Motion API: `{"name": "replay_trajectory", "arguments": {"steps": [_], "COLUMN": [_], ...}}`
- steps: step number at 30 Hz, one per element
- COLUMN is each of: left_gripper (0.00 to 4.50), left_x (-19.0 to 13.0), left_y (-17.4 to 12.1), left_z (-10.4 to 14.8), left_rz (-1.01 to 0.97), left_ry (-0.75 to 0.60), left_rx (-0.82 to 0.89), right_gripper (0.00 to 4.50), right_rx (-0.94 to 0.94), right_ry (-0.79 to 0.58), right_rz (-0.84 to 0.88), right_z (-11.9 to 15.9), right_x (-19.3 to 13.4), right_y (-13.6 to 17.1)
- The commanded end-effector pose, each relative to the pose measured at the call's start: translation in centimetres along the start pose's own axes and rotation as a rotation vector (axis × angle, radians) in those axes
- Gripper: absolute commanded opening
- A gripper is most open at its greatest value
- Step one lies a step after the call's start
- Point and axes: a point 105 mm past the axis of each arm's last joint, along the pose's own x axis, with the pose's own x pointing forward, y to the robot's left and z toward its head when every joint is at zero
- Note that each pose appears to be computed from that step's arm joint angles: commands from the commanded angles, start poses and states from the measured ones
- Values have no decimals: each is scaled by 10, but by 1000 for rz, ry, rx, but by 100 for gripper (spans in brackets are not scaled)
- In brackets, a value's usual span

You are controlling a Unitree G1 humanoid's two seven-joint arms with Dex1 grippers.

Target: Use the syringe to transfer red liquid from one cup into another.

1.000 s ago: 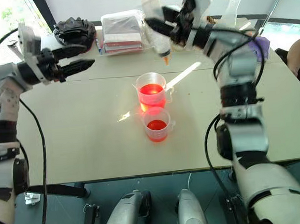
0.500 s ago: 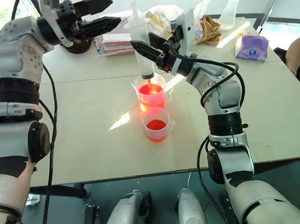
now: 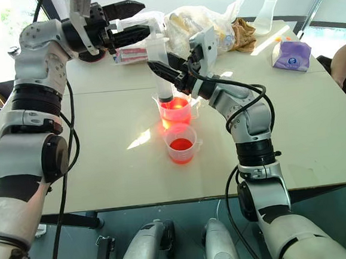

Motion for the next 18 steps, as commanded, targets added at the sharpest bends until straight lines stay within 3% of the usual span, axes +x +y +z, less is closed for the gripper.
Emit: {"name": "replay_trajectory", "arguments": {"steps": [1,2,7,13,18], "left_gripper": [301,301,158,2,2], "left_x": [15,17,23,33,36], "left_y": [-4,-6,-13,-18,-16], "left_z": [2,-2,-14,-13,-10], "left_rz": [-33,-38,-59,-62,-51], "left_ry": [7,15,27,-13,-19], "left_rx": [42,40,48,52,52], "right_gripper": [149,149,149,149,149], "right_rx": [-98,-107,-189,-221,-211], "right_ry": [-55,-52,-11,-4,0], "right_rz": [63,58,1,-70,-84], "right_z": [18,16,0,-13,-21], "right_x": [7,7,6,5,4], "right_y": [18,17,5,-11,-15]}}
